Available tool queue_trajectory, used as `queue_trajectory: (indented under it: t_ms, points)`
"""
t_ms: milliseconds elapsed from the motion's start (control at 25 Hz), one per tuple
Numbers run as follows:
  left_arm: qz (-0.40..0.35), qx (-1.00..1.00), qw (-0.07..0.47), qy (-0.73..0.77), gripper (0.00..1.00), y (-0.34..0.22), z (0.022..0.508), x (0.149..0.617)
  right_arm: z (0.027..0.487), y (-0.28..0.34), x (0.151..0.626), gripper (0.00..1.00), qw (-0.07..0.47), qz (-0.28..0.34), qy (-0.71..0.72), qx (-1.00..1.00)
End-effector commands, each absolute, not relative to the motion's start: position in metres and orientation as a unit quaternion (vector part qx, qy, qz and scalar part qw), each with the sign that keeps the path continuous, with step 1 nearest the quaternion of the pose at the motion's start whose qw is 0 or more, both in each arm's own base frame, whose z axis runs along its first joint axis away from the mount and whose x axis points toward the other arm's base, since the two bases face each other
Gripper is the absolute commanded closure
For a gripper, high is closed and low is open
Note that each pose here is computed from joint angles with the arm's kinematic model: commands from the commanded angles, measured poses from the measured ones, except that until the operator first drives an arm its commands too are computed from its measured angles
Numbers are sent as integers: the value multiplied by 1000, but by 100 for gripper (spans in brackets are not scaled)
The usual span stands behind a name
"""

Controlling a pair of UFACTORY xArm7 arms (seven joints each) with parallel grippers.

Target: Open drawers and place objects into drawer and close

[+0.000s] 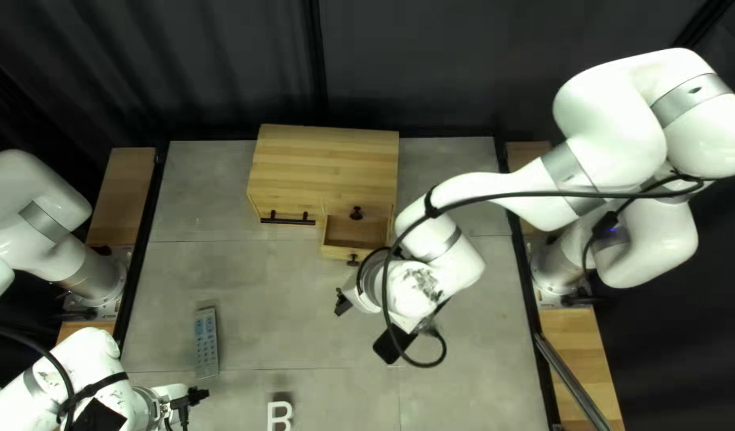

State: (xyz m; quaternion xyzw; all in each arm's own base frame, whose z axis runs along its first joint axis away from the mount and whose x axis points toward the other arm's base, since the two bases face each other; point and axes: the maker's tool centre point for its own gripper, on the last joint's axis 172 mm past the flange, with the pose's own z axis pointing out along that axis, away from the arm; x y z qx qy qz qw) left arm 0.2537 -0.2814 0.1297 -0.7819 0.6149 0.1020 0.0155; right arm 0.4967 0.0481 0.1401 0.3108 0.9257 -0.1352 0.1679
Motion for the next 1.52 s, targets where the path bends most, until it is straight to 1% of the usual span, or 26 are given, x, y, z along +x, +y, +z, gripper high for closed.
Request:
queue_trajectory:
  t_ms: [40,360,600,720,800,880,1000,1080,1520]
  points:
    - [102,-782,15,615,0,-281,130,254,120,41,506,0,132,-153,938,280]
    - [102,-782,15,615,0,-281,130,254,109,23,499,0,87,-186,943,261]
    - [102,-782,15,615,0,-281,130,254,101,4,497,0,73,-197,937,280]
    - [102,-782,15,615,0,-281,130,254,116,1,497,0,71,-212,915,337]
    - [102,-782,15,615,0,-281,130,254,134,0,492,0,73,-232,882,403]
    - [102,-782,15,615,0,-281,130,254,156,-2,476,0,71,-263,823,498]
    - [102,-782,15,615,0,-281,130,254,171,-4,459,0,69,-301,735,604]
    - [102,-782,15,615,0,-281,130,254,183,8,453,0,69,-327,671,662]
    - [102,-782,15,615,0,-281,130,254,185,11,452,0,70,-329,666,666]
